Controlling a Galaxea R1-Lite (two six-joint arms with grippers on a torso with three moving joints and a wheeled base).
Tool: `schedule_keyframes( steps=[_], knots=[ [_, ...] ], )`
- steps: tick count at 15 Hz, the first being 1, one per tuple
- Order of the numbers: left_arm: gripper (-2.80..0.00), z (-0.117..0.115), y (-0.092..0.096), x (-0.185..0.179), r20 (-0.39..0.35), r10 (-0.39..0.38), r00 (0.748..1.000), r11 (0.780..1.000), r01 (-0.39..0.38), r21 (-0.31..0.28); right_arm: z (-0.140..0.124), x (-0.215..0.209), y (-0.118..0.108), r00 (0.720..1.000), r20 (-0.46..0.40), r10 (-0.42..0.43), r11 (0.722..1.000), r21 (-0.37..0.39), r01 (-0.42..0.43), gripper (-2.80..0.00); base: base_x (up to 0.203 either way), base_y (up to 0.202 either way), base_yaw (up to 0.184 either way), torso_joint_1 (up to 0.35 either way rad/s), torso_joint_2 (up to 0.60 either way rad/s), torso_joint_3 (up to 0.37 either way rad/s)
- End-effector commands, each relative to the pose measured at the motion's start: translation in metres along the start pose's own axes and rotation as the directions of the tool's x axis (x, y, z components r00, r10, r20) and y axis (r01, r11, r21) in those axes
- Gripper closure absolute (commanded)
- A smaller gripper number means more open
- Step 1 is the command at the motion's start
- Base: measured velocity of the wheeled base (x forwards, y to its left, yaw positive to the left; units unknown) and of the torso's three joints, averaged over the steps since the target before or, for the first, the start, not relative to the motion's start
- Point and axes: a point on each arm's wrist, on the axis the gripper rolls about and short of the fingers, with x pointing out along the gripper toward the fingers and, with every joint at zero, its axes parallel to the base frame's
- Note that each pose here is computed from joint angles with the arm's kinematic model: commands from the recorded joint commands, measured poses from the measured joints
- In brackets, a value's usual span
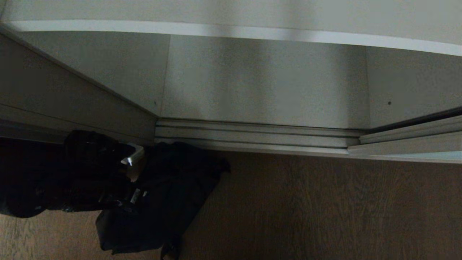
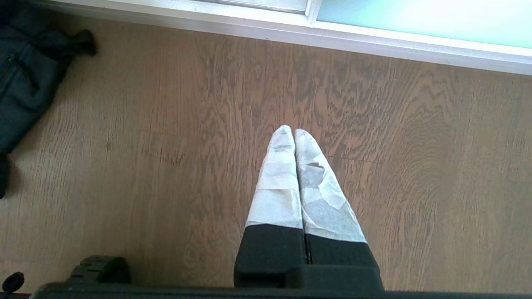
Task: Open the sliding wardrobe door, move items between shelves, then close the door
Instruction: Place the bag on the higher shelf
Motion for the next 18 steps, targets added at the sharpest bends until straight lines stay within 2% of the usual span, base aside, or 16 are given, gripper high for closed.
schedule_keyframes(
  steps=[1, 5, 8, 13, 18],
  knots=[
    [0.0, -0.002, -0.005, -0.006, 0.009, -0.01, 1.0, 1.0, 0.01, 0.011, 0.0, 0.0, 0.0, 1.0, 0.001, 0.001, 1.0, 0.0, -0.001, 0.0, 0.0, 0.0, 0.0, 0.0, 0.0, 0.0],
    [0.0, -0.004, -0.024, -0.018, 0.03, -0.052, 0.998, 0.999, 0.052, 0.008, 0.0, 0.0, 0.0, 1.0, 0.001, 0.002, 1.0, 0.0, -0.002, 0.0, 0.0, 0.0, 0.0, 0.0, 0.0, 0.0],
    [0.0, 0.004, -0.04, -0.044, 0.118, -0.087, 0.989, 0.996, 0.09, -0.027, 0.0, 0.0, 0.0, 1.0, 0.001, 0.001, 1.0, 0.0, -0.001, 0.0, 0.0, 0.0, 0.0, 0.0, 0.0, 0.0],
    [0.0, -0.002, -0.064, -0.08, 0.199, -0.171, 0.965, 0.985, 0.165, 0.042, 0.0, 0.0, 0.0, 1.0, 0.001, 0.001, 1.0, 0.0, -0.001, 0.0, 0.0, 0.0, 0.0, 0.0, 0.0, 0.0],
    [0.0, -0.018, -0.07, -0.108, 0.257, -0.2, 0.945, 0.979, 0.186, 0.079, 0.0, 0.0, 0.0, 1.0, 0.001, 0.001, 1.0, 0.0, -0.001, 0.0, 0.0, 0.0, 0.0, 0.0, 0.0, 0.0]
  ],
)
